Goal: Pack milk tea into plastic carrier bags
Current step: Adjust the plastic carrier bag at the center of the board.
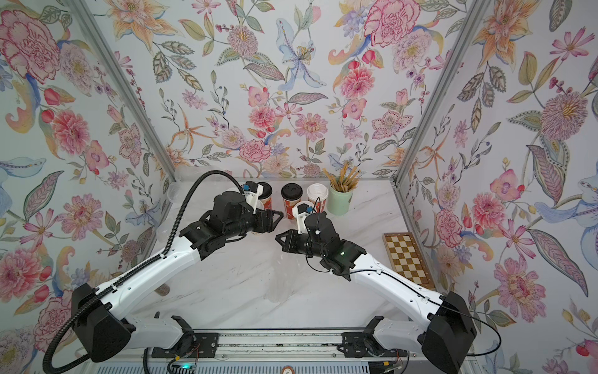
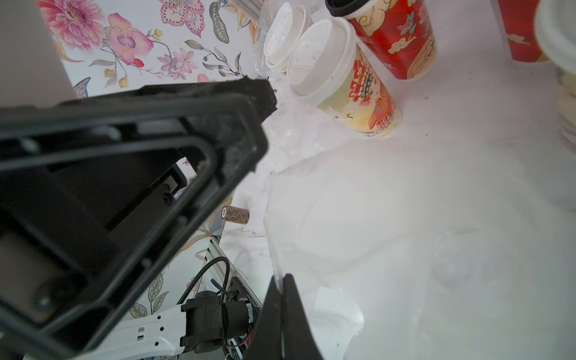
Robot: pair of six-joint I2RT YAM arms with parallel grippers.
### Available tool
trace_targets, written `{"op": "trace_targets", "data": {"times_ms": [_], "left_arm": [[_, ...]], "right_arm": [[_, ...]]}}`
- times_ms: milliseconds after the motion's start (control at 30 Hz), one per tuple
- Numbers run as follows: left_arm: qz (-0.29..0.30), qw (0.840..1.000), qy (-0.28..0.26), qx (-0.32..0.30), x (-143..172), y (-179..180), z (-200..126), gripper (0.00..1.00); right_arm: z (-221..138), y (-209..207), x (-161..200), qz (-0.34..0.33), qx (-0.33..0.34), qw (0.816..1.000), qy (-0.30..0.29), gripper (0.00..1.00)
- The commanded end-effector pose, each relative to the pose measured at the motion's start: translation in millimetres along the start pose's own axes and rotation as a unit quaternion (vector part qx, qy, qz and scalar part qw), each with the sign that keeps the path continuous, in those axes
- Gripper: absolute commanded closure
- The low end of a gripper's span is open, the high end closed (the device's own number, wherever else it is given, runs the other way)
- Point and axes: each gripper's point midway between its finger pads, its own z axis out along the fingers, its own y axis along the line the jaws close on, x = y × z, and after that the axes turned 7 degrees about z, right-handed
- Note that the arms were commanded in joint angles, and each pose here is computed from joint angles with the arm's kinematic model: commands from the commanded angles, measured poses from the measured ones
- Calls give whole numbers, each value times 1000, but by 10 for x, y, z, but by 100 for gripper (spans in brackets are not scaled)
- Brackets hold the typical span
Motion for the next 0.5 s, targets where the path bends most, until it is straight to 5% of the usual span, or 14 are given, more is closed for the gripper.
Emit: {"op": "trace_targets", "data": {"times_ms": [0, 233, 467], "left_arm": [[17, 1000, 2, 23, -70, -162, 9, 29], [19, 999, 28, 33, 58, -165, 176, 45], [20, 998, 44, 37, 164, -161, 267, 80]], "right_arm": [[17, 86, 6, -13, -18, 1000, 4, 100], [33, 93, 8, -14, -19, 1000, 8, 100], [-2, 128, 0, -18, -16, 1000, 9, 100]]}}
